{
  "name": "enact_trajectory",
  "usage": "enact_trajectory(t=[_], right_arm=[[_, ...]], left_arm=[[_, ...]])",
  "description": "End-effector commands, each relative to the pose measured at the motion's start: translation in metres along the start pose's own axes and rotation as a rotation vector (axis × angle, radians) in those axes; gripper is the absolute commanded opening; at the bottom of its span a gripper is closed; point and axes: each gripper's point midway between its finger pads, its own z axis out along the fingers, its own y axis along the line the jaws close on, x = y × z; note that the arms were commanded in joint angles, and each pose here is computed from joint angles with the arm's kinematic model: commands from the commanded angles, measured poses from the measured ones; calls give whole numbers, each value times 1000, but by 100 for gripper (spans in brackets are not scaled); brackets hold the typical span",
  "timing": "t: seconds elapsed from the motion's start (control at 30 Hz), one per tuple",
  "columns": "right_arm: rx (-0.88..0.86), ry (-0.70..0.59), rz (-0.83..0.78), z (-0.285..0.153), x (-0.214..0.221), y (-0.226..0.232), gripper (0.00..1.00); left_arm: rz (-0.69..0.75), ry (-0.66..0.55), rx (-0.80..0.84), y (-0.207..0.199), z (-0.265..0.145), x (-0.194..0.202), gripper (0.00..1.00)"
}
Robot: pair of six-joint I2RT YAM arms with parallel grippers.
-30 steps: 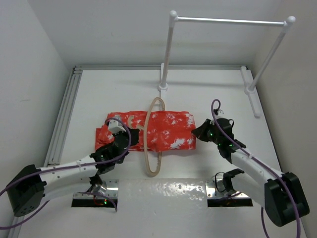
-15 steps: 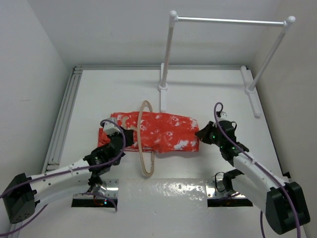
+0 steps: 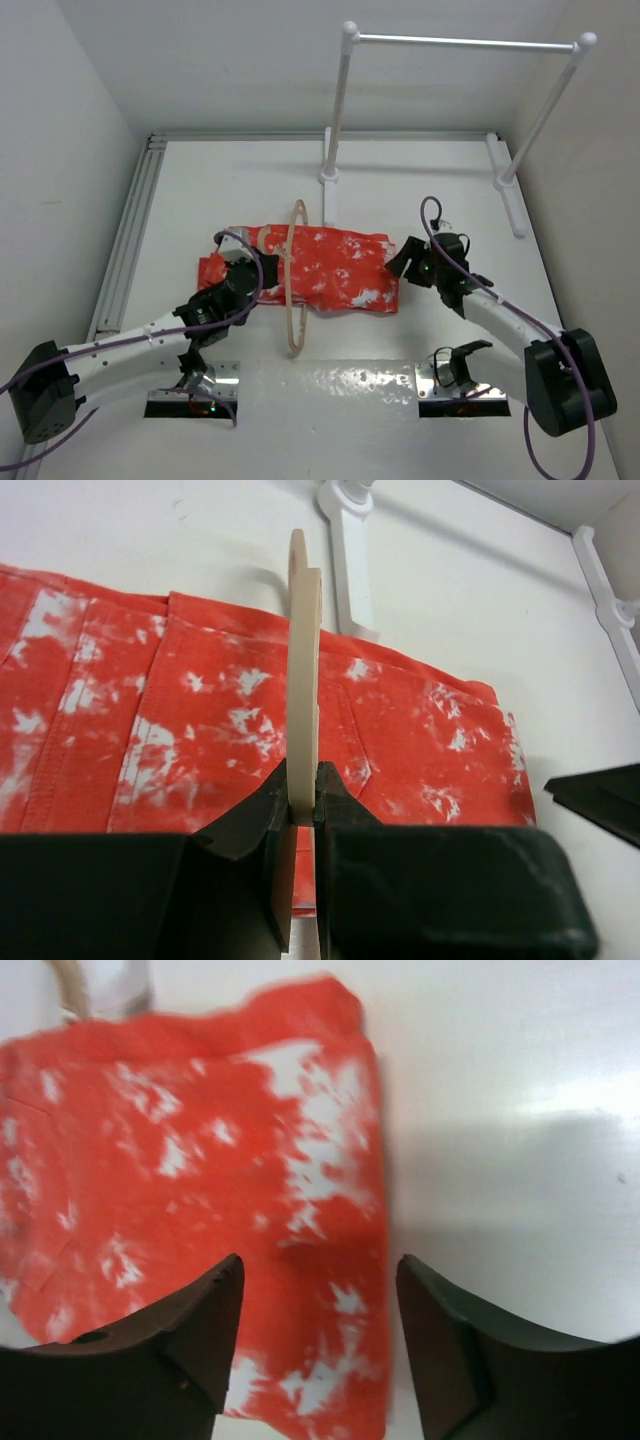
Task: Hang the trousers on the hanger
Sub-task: Place the trousers on the hanger, then place the hanger at the clothesline.
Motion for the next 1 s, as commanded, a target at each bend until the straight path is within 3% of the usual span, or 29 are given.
enact_trajectory(t=[0.0,0.17,0.3,0.33,0.37,0.4,0.47,0.5,0.57,0.67,0.83,0.93,0.97], right_arm=[[-81,-104,-33,-9,-46,34,64],[-269,-101,-132,-35,-42,101,69],[-486,-40,-254,-49,-2,181,9],[-516,-31,-299,-54,13,198,0],[-533,-38,-319,-57,16,208,0],[-568,-60,-320,-61,14,222,0],[-633,-53,-313,-72,21,243,25],[-653,-45,-289,-73,23,250,51],[-723,-8,-265,-82,32,270,65],[-725,34,-244,-73,44,284,72],[-782,23,-204,-72,43,304,73],[-783,-6,-187,-74,34,309,70],[-782,-10,-167,-74,33,311,64]], left_arm=[[-41,-87,66,-35,2,-43,0],[-85,-107,138,-62,0,-65,0],[-108,-126,199,-89,-4,-89,0],[-106,-127,200,-92,-4,-93,0],[-102,-130,207,-95,-5,-98,0],[-116,-144,220,-103,-8,-110,0],[-108,-150,221,-107,-10,-118,0],[-115,-163,226,-111,-12,-126,0],[-123,-174,238,-116,-14,-135,0],[-132,-188,258,-126,-18,-148,0],[-120,-179,276,-138,-20,-157,0],[-110,-169,276,-141,-18,-156,0],[-113,-168,285,-144,-19,-158,0]])
